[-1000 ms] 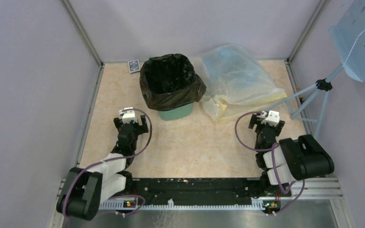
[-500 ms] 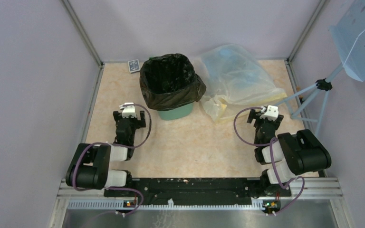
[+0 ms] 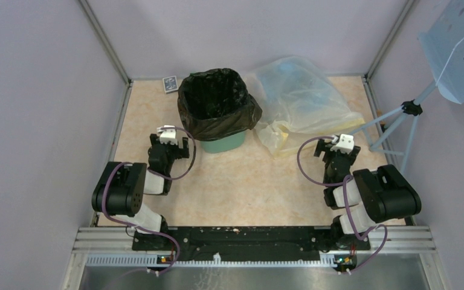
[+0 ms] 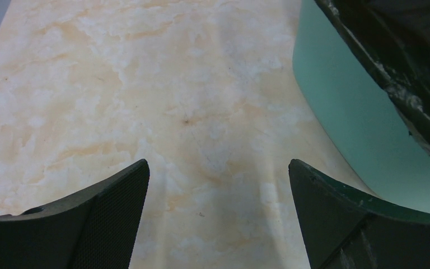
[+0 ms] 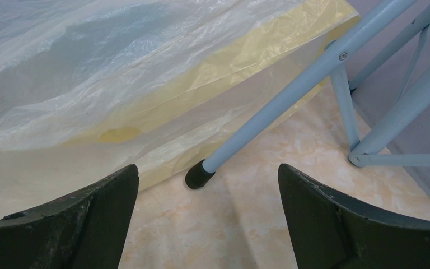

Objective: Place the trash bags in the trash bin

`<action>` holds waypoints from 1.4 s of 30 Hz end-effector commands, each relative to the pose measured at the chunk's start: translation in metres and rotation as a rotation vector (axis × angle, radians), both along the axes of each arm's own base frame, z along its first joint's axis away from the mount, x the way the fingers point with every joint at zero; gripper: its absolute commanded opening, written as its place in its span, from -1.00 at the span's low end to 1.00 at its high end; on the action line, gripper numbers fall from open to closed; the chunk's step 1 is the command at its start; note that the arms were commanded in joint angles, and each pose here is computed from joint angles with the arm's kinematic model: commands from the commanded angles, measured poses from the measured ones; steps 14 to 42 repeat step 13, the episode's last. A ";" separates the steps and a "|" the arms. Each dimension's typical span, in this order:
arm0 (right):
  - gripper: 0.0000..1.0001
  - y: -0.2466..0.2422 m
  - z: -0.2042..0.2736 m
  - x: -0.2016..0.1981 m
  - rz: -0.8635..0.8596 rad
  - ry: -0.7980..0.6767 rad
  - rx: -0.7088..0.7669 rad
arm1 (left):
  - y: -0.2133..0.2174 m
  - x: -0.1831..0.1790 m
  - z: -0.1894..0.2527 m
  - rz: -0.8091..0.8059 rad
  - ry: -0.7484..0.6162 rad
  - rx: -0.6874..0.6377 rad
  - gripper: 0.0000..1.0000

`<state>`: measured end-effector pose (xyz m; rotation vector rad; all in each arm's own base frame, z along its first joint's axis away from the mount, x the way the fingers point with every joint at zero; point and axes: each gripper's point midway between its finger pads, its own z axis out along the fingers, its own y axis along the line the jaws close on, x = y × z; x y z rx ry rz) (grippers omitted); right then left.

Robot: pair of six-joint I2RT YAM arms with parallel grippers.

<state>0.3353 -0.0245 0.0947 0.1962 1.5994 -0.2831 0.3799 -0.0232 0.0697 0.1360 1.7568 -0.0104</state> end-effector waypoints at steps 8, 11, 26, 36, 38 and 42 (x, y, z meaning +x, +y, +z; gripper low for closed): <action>0.87 0.001 0.021 0.008 0.006 -0.080 0.018 | -0.003 0.008 0.014 -0.022 -0.044 -0.003 0.97; 0.87 0.001 0.021 0.008 0.005 -0.082 0.018 | -0.003 0.008 0.014 -0.022 -0.045 -0.002 0.97; 0.88 0.001 0.021 0.008 0.005 -0.081 0.018 | -0.003 0.007 0.015 -0.024 -0.051 0.001 0.98; 0.88 0.001 0.021 0.008 0.005 -0.081 0.018 | -0.003 0.007 0.015 -0.024 -0.051 0.001 0.98; 0.88 0.001 0.021 0.008 0.005 -0.081 0.018 | -0.003 0.007 0.015 -0.024 -0.051 0.001 0.98; 0.88 0.001 0.021 0.008 0.005 -0.081 0.018 | -0.003 0.007 0.015 -0.024 -0.051 0.001 0.98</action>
